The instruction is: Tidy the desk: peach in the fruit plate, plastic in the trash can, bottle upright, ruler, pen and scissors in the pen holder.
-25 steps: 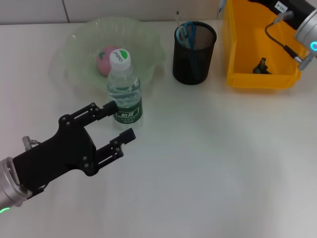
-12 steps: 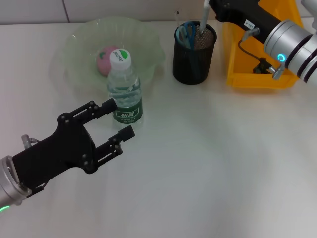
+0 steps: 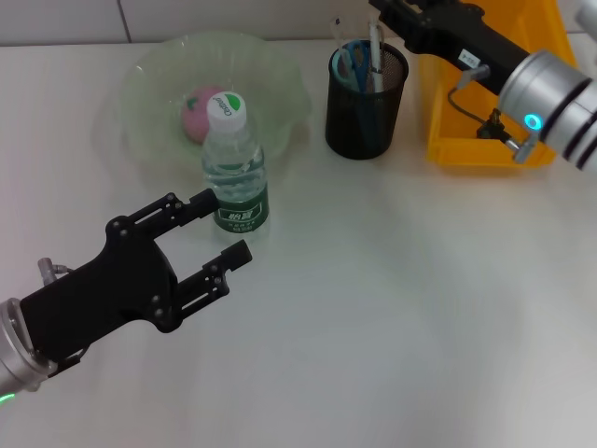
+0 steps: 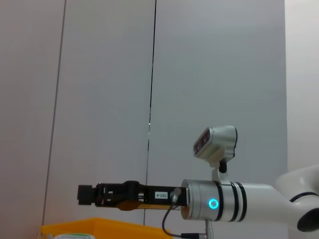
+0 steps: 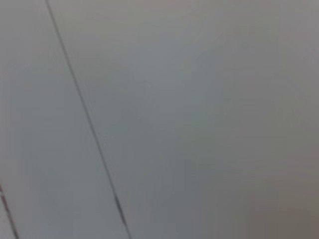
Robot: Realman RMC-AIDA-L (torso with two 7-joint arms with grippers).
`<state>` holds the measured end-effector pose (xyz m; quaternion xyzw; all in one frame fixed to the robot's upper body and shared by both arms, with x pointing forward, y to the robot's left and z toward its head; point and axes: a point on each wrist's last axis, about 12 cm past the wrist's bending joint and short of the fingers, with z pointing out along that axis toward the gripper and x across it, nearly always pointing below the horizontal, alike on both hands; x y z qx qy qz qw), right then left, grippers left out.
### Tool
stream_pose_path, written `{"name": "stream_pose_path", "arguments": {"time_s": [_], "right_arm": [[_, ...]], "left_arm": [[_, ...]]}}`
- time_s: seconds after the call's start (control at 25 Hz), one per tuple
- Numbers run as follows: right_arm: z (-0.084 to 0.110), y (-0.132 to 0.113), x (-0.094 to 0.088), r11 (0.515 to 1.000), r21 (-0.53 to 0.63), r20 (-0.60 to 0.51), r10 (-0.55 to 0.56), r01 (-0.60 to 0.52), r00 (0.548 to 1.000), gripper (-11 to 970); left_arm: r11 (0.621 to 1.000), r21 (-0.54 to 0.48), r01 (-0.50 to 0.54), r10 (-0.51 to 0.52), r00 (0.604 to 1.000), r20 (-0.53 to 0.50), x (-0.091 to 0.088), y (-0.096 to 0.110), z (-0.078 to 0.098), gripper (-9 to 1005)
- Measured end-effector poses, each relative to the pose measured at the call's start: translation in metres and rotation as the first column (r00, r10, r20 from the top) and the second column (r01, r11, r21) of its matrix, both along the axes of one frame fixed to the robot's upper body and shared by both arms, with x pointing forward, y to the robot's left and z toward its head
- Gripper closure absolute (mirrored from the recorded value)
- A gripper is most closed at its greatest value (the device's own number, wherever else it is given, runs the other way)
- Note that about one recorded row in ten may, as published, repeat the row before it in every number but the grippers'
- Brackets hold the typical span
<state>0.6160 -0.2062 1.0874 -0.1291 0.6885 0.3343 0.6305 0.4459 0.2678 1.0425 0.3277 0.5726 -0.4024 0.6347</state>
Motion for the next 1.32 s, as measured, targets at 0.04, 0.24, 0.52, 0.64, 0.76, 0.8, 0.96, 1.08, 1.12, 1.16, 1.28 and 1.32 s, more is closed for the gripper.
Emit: {"name": "stream_pose_path", "arguments": {"time_s": [0.04, 0.24, 0.52, 0.64, 0.76, 0.8, 0.96, 1.08, 1.12, 1.16, 1.28, 1.32], "right_arm": [[0.002, -0.005, -0.008, 0.999, 0.034, 0.019, 0.036, -0.037, 0.999, 476], [0.006, -0.023, -0.030, 0.986, 0.074, 0.018, 0.147, -0.148, 0.989, 459], [-0.001, -0.073, -0.110, 0.914, 0.060, 0.060, 0.399, -0.402, 0.915, 306], [-0.008, -0.091, -0.153, 0.838, 0.035, 0.031, 0.544, -0.545, 0.838, 212], [-0.013, -0.096, -0.174, 0.778, -0.002, 0.018, 0.628, -0.628, 0.778, 174], [-0.013, -0.096, -0.174, 0.778, -0.002, 0.018, 0.628, -0.628, 0.778, 174], [-0.018, -0.098, -0.184, 0.762, -0.011, 0.009, 0.647, -0.647, 0.762, 174], [-0.018, -0.097, -0.185, 0.760, -0.008, 0.007, 0.650, -0.650, 0.760, 174], [-0.018, -0.096, -0.186, 0.757, -0.006, 0.008, 0.653, -0.653, 0.757, 174], [-0.019, -0.095, -0.187, 0.751, -0.002, 0.007, 0.660, -0.660, 0.751, 174], [-0.020, -0.093, -0.188, 0.745, -0.002, 0.001, 0.667, -0.667, 0.745, 174], [-0.021, -0.093, -0.189, 0.742, -0.003, -0.004, 0.671, -0.671, 0.742, 174]], "left_arm": [[1.000, -0.007, 0.003, -0.003, 1.000, 0.003, -0.001, 0.000, 0.001, 332], [1.000, -0.018, 0.012, -0.012, 1.000, -0.001, -0.004, 0.001, 0.001, 332], [0.995, -0.016, 0.101, -0.102, 0.992, -0.073, -0.006, 0.008, 0.004, 331], [0.985, 0.000, 0.175, -0.173, 0.976, -0.134, -0.005, 0.011, 0.005, 331], [0.975, 0.018, 0.223, -0.215, 0.958, -0.189, -0.004, 0.011, 0.004, 319], [0.973, 0.022, 0.228, -0.219, 0.955, -0.198, -0.004, 0.011, 0.004, 308], [0.972, 0.028, 0.234, -0.222, 0.950, -0.221, -0.003, 0.014, 0.004, 261], [0.973, 0.024, 0.231, -0.219, 0.948, -0.231, -0.002, 0.015, 0.005, 225], [0.973, 0.024, 0.230, -0.219, 0.948, -0.232, -0.002, 0.015, 0.005, 214], [0.973, 0.020, 0.229, -0.218, 0.946, -0.240, -0.002, 0.016, 0.005, 202], [0.973, 0.020, 0.229, -0.217, 0.945, -0.244, -0.001, 0.016, 0.005, 202], [0.973, 0.021, 0.229, -0.217, 0.945, -0.245, -0.001, 0.016, 0.006, 202]]}}
